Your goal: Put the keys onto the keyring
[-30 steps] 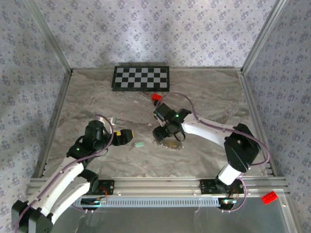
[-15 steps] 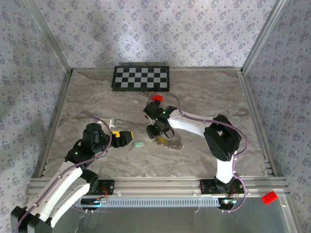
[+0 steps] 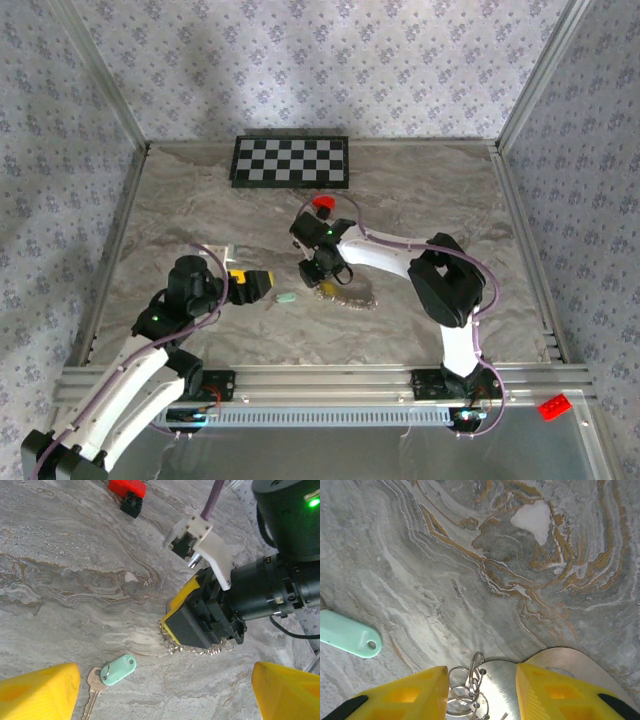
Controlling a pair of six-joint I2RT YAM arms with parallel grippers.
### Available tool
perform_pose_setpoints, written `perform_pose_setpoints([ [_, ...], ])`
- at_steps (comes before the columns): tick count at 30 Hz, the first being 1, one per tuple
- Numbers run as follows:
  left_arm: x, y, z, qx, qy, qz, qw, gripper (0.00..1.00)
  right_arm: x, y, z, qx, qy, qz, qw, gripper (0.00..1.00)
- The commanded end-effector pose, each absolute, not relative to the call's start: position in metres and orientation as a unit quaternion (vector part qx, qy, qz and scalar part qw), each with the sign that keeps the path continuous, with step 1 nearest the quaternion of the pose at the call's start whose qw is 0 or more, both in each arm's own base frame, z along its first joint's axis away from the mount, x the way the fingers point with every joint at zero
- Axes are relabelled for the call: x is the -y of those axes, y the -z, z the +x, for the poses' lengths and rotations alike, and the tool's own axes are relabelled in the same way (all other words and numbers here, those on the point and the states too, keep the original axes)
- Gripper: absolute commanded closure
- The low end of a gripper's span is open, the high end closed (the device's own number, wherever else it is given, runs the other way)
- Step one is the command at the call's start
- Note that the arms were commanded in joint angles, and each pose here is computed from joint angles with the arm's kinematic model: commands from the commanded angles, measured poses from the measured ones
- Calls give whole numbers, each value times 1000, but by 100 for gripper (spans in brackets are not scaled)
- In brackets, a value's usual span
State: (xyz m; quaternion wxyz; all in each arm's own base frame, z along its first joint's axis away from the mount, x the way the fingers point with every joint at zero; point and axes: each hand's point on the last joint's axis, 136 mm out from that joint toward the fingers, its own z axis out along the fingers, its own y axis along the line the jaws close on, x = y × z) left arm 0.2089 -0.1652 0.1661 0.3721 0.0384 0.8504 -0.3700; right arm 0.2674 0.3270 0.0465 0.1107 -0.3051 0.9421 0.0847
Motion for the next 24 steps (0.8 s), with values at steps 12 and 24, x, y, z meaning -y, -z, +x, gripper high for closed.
perform_pose_setpoints([
  [12,167,-172,208,-843,375,50,382,13,-327,-36,261,-940,-70,-323,83,67],
  [24,167,-175,207,-840,378,52,386,13,-325,-34,261,-940,-61,-326,82,73],
])
